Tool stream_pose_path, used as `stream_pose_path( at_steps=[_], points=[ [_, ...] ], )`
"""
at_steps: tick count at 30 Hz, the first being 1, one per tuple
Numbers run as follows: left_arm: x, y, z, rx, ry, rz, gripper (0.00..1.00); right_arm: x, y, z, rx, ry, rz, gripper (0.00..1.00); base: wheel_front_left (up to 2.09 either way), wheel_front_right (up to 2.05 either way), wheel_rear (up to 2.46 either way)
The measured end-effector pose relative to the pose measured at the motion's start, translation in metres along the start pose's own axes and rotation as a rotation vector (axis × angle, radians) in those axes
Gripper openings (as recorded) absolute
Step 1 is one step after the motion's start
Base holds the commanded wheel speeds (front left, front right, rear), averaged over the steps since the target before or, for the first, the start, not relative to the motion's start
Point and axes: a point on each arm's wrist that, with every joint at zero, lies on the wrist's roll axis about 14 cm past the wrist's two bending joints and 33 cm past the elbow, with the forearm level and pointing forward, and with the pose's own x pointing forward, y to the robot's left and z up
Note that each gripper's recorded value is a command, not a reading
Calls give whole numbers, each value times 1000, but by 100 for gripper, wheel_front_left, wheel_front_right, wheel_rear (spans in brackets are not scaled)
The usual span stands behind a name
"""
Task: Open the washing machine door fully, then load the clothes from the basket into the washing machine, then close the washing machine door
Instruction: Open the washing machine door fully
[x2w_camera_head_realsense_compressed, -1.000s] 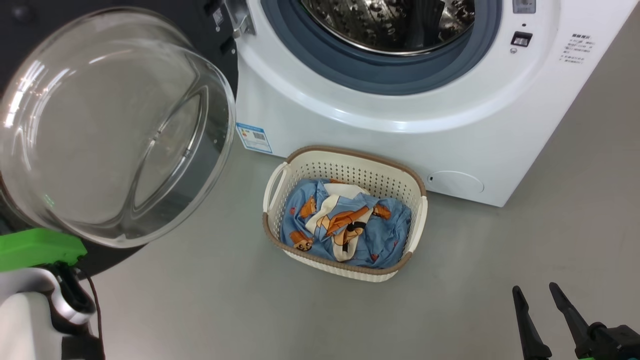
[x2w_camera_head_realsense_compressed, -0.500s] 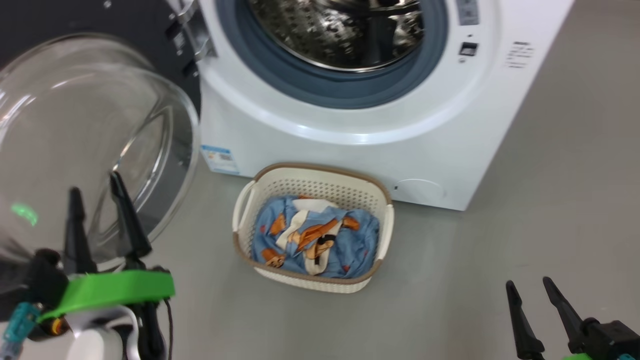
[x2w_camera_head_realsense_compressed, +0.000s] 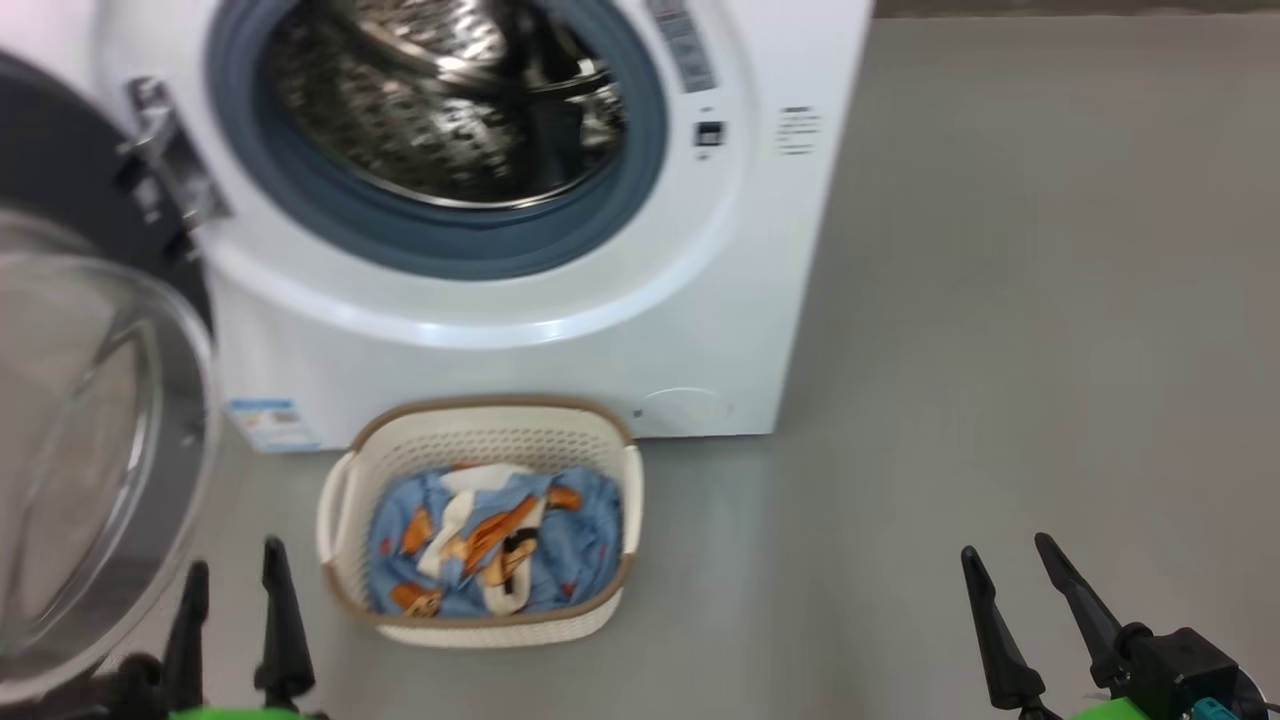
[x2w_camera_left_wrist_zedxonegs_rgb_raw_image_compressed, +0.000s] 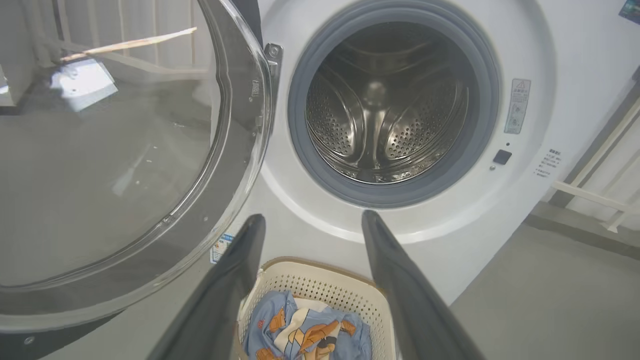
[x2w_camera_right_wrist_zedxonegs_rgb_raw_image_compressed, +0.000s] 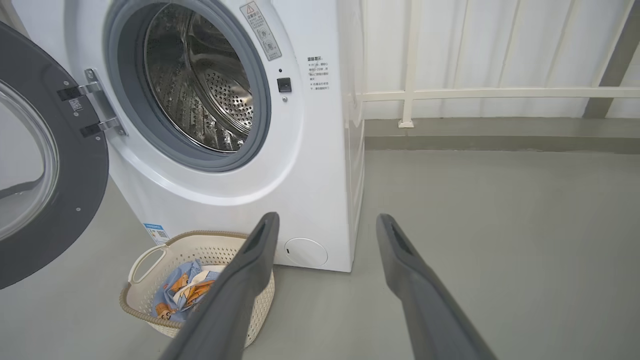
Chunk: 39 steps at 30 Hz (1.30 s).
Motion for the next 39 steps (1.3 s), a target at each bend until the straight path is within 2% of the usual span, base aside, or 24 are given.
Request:
stream_pose_path(
  at_steps=[10,17,39],
  points=[
    [-15,-38,-42,9,135,-138,100,-47,-45,11,-27,-23,-164,100,0,0,0],
    [-34,-39,-47,22,162,-158,100,-75,-60,11,-22,-30,-238,100,0,0,0],
    [-44,-15,-30,28,110,-74,100,-60,-42,3,-15,-5,-172,100,0,0,0]
  ],
)
